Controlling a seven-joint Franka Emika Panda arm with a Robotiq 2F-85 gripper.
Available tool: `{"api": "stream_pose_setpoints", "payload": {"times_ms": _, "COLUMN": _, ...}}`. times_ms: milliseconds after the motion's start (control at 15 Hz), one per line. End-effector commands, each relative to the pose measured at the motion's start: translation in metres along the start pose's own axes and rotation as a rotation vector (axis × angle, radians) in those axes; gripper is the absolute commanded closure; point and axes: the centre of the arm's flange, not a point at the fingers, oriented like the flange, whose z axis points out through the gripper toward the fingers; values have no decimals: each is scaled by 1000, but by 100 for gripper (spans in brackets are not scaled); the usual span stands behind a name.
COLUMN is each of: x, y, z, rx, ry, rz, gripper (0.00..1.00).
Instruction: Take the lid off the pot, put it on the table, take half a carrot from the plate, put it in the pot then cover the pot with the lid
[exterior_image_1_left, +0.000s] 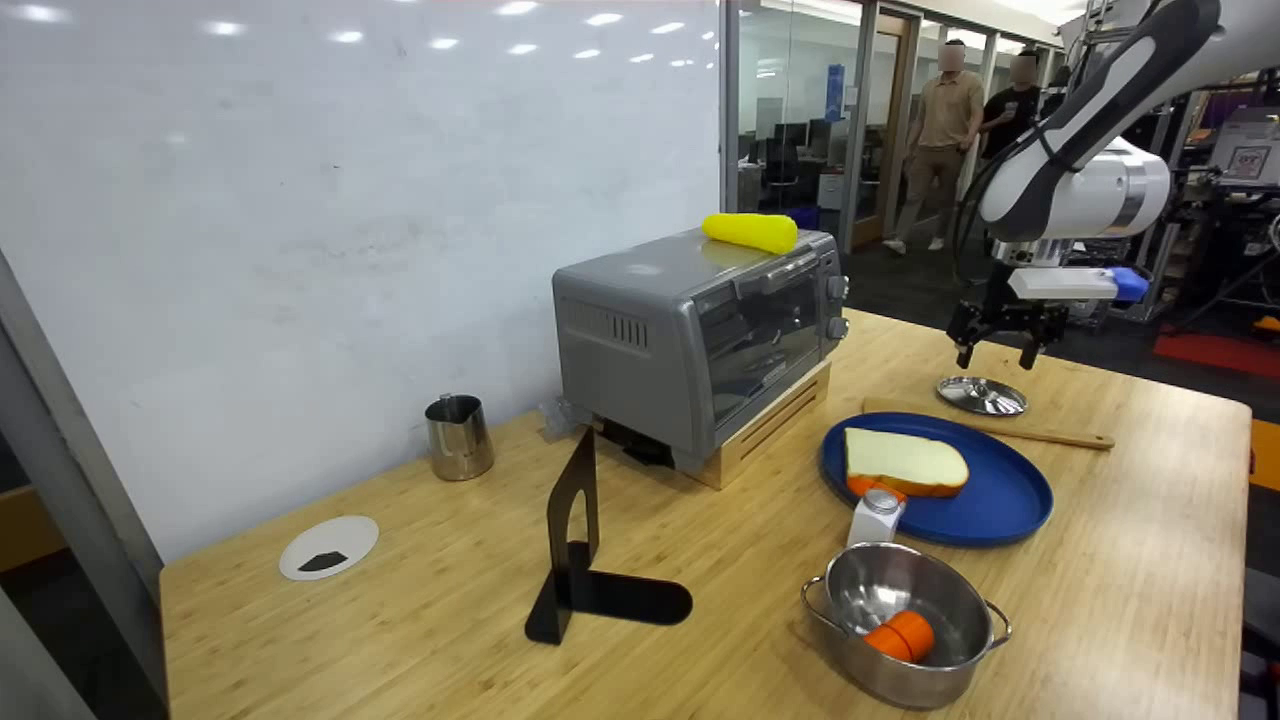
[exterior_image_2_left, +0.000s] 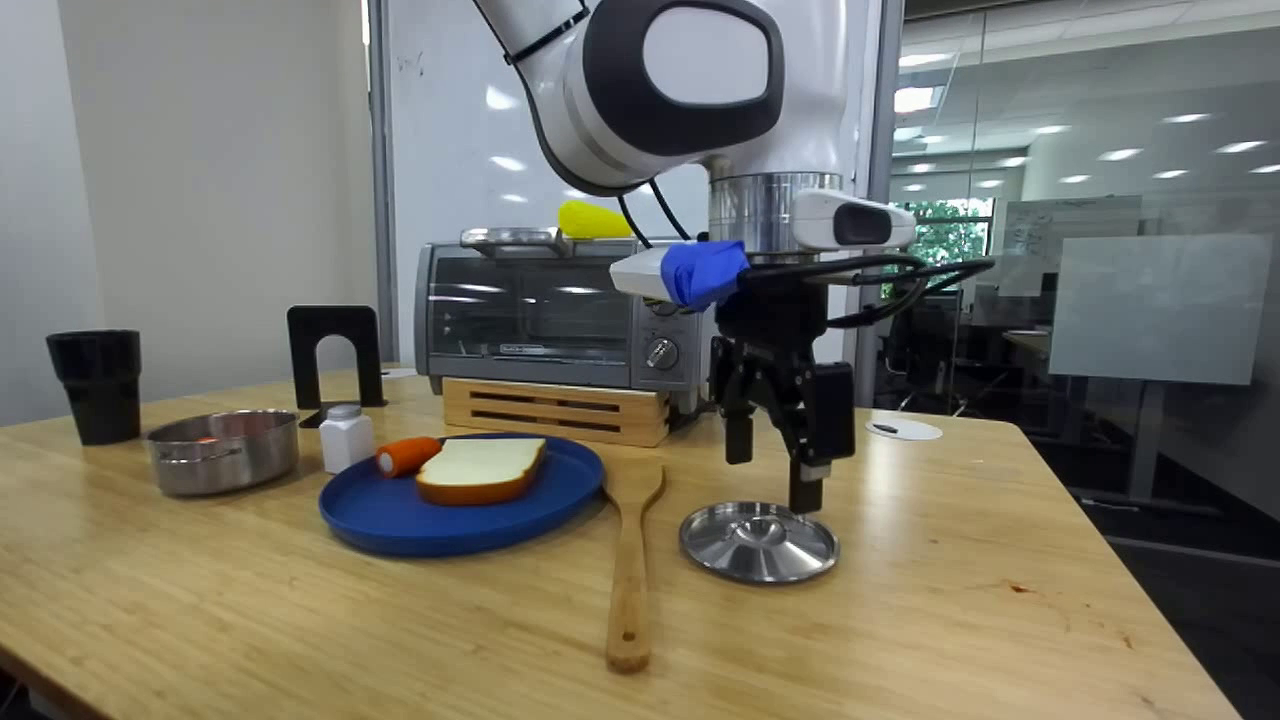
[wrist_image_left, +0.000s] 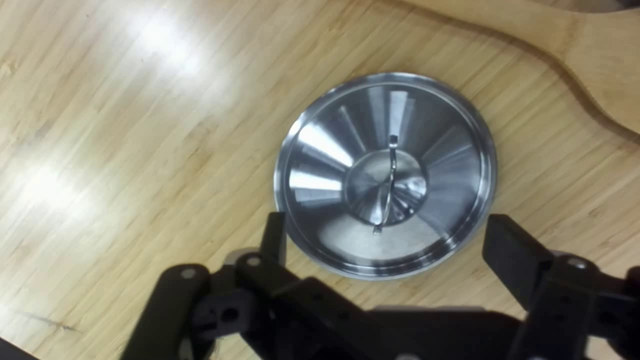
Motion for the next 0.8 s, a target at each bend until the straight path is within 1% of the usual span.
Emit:
{"api": "stream_pose_setpoints", "payload": {"times_ms": 0, "x": 12, "y": -2, "z": 11, "rx": 5, "ry": -23, "rz": 19, "gripper": 0}}
{"api": "stream_pose_setpoints", "payload": {"times_ms": 667, "x": 11, "y": -6, "z": 24, "rx": -7, "ry": -36, "rz": 15, "gripper": 0}}
{"api": "stream_pose_setpoints", "payload": {"times_ms": 733, "x": 11, "y": -7, "z": 25, "rx": -8, "ry": -34, "rz": 15, "gripper": 25}}
